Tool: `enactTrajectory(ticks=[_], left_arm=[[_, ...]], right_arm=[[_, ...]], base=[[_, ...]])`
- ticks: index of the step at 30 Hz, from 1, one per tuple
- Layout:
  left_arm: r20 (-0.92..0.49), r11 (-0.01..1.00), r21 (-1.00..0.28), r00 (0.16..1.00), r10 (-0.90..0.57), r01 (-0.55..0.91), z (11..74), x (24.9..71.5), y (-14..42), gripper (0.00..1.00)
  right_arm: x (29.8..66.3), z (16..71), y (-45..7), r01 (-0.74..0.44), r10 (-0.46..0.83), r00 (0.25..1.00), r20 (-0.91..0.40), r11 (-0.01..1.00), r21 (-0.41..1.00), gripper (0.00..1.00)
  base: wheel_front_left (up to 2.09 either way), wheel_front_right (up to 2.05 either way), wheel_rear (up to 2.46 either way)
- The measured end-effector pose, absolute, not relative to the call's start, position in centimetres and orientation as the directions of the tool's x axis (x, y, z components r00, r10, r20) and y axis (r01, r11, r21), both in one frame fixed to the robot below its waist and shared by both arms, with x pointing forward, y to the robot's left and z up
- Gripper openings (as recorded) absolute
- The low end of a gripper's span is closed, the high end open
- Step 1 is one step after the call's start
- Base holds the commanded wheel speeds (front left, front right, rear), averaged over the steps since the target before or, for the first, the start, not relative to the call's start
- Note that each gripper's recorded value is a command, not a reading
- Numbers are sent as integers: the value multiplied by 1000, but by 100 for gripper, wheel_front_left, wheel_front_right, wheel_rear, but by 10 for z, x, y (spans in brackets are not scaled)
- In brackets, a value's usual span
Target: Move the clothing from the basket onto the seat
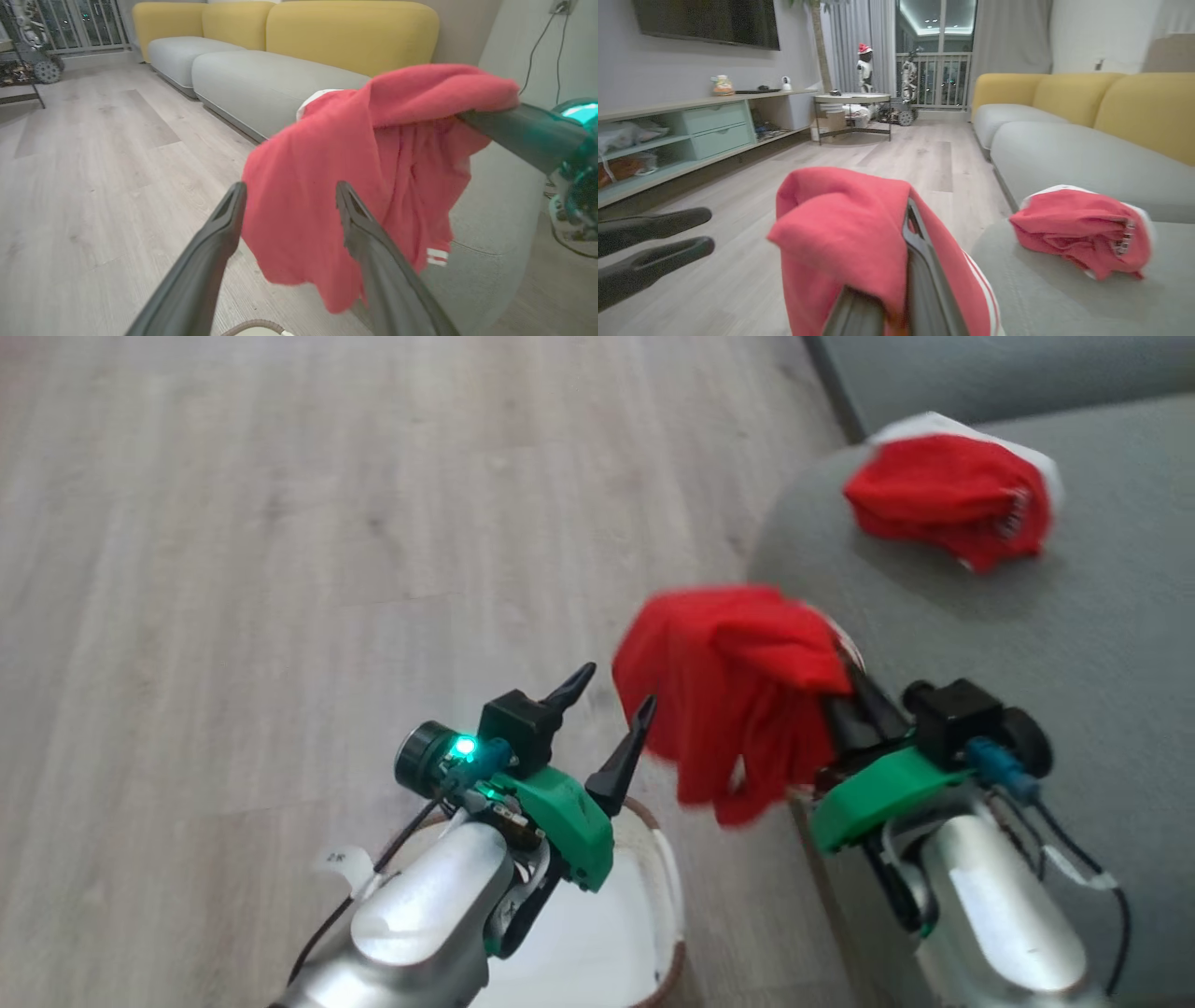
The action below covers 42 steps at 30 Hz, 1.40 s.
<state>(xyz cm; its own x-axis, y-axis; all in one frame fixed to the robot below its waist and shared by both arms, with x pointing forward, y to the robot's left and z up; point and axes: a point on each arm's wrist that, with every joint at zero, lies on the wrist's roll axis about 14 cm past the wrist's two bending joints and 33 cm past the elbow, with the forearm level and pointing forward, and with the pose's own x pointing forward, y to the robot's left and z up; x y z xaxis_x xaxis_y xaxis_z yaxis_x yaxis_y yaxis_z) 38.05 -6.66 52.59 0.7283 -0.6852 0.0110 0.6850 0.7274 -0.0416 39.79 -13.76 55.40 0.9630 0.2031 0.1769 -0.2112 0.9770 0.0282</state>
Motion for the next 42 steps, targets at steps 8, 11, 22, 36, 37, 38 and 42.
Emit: enactTrajectory(ticks=[8, 11, 22, 36, 37, 38, 42], left_arm=[[1, 613, -55, 614, -790, 789, 516, 367, -115, 100], [1, 566, -66, 567, -824, 822, 513, 362, -135, 100], [-18, 442, -104, 443, -896, 891, 493, 349, -173, 100], [-5, 547, -127, 551, -834, 827, 491, 377, -139, 100], [-4, 555, -128, 559, -829, 822, 490, 379, -136, 100], [-3, 564, -129, 569, -822, 815, 490, 381, -132, 100], [2, 605, -135, 611, -792, 784, 488, 394, -117, 100]], right_arm=[[381, 560, -219, 6, -5, 981, 195, 1000, -7, 0], [369, 560, -250, 91, -85, 977, 194, 996, -21, 0], [348, 546, -298, 226, -216, 966, 143, 973, -56, 0], [429, 652, -329, 221, -151, 923, 353, 961, -167, 0], [436, 661, -331, 223, -145, 920, 364, 958, -179, 0], [444, 669, -333, 225, -142, 918, 371, 956, -190, 0], [476, 690, -347, 242, -146, 917, 371, 943, -227, 0]], base=[[0, 0, 0], [0, 0, 0], [0, 0, 0], [0, 0, 0], [0, 0, 0], [0, 0, 0], [0, 0, 0]])
